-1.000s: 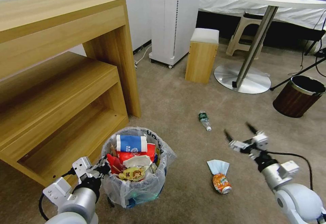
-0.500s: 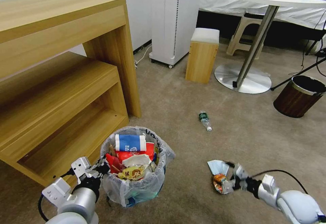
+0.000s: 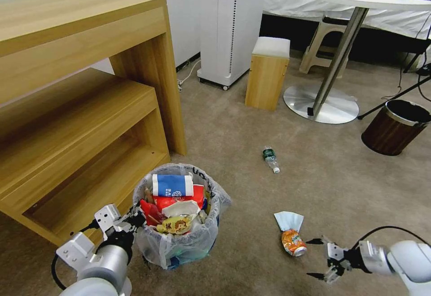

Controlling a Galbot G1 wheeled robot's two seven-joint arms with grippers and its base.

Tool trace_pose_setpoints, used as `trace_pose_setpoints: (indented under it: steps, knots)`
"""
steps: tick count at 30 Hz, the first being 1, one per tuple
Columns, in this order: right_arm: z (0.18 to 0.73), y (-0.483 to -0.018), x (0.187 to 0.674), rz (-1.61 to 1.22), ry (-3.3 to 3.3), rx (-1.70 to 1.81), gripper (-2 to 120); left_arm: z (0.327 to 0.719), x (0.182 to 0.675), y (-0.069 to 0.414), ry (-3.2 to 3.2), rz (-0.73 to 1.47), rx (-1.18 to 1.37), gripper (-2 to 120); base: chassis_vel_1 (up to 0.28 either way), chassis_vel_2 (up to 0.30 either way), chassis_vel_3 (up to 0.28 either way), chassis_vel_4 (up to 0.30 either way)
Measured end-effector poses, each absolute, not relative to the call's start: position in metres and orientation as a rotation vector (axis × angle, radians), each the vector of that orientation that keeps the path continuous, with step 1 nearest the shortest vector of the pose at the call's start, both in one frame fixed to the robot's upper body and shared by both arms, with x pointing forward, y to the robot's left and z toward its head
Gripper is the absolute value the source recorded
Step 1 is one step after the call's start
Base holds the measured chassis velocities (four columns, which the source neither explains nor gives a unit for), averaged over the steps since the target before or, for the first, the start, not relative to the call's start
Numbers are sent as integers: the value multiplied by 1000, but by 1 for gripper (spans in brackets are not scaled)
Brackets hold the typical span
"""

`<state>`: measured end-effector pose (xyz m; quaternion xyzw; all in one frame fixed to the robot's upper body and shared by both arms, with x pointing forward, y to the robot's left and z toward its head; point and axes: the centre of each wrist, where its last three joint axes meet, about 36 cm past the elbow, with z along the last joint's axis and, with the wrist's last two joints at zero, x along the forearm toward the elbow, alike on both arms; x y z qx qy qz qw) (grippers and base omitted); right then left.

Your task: Pick up the trash bin and place the garbage on the floor into it.

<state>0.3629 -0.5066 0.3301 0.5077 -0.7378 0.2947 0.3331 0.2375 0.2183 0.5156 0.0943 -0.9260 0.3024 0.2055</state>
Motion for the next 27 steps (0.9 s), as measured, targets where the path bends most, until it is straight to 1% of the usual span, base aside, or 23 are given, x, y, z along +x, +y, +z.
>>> trace_pose_setpoints:
  steps: [7, 8, 10, 17, 19, 20, 21, 22, 24, 25, 27]
  knots:
    - [316, -516, 379, 780, -1923, 1304, 100, 516, 238, 217, -2581, 849, 259, 3, 0, 0, 0, 0]
    - [307, -517, 385, 763, -1949, 1284, 100, 516, 238, 216, -2583, 849, 259, 3, 0, 0, 0, 0]
    - [295, -514, 391, 738, -1983, 1260, 100, 516, 238, 215, -2584, 845, 258, 3, 0, 0, 0, 0]
    - [278, -503, 400, 707, -2000, 1260, 99, 516, 239, 216, -2591, 839, 264, 3, 0, 0, 0, 0]
    - [272, -497, 405, 694, -2007, 1261, 92, 517, 239, 217, -2594, 839, 264, 3, 0, 0, 0, 0]
    - [272, -497, 405, 694, -2007, 1261, 92, 517, 239, 217, -2594, 839, 264, 3, 0, 0, 0, 0]
    - [269, -495, 406, 686, -2007, 1262, 85, 517, 239, 217, -2595, 839, 265, 3, 0, 0, 0, 0]
    - [268, -494, 406, 683, -2006, 1263, 82, 517, 239, 217, -2595, 838, 266, 3, 0, 0, 0, 0]
    - [267, -493, 406, 682, -2005, 1264, 80, 517, 239, 217, -2596, 837, 266, 3, 0, 0, 0, 0]
    - [264, -491, 406, 683, -1998, 1267, 71, 517, 239, 218, -2597, 832, 269, 3, 0, 0, 0, 0]
    - [263, -490, 404, 686, -1988, 1271, 63, 517, 239, 218, -2597, 831, 268, 3, 0, 0, 0, 0]
